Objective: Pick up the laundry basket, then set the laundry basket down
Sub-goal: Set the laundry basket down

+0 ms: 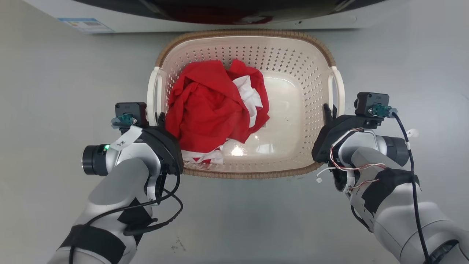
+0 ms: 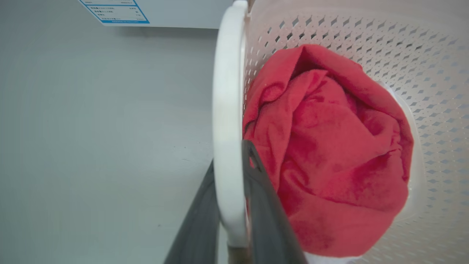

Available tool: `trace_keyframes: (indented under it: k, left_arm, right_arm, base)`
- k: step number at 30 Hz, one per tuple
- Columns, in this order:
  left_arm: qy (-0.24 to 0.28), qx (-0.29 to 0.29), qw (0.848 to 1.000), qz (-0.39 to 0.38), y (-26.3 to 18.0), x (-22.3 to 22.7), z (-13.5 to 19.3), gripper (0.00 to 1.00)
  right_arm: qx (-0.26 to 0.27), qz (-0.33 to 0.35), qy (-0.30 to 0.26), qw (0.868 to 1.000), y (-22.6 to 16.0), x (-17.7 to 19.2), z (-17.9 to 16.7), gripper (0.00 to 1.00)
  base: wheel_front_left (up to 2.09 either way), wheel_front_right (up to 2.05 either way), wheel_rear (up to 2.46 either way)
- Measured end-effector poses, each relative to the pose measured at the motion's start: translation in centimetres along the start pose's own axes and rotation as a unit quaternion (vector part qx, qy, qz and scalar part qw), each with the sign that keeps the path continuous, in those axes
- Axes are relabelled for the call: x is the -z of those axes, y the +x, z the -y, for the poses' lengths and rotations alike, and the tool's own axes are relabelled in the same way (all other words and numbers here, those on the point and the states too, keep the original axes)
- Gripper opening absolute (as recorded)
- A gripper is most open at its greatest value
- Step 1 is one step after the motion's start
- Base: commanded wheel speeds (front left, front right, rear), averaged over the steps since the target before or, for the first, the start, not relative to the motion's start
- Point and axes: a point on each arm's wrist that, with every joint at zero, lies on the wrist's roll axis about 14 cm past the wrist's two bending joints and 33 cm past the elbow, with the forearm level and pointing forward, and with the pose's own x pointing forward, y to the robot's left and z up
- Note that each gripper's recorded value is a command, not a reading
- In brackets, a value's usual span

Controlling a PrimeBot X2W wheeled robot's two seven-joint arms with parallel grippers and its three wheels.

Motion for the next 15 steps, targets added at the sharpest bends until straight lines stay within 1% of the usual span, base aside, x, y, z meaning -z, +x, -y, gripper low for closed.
trace_keyframes:
  k: [9, 15]
  left_arm:
    - [-0.004, -0.013, 0.999, -0.031, 2.1, 3.2, -1.5, 0.0]
    - [-0.004, -0.021, 0.999, -0.027, 2.1, 3.2, -2.1, 0.0]
  right_arm:
    - [-0.003, -0.03, 0.001, 1.0, 2.6, 3.3, 0.3, 0.0]
    - [-0.009, -0.031, -0.002, 0.999, 2.9, 3.6, -0.2, 0.0]
  base:
    - [0.0, 0.0, 0.0]
    - [0.0, 0.0, 0.0]
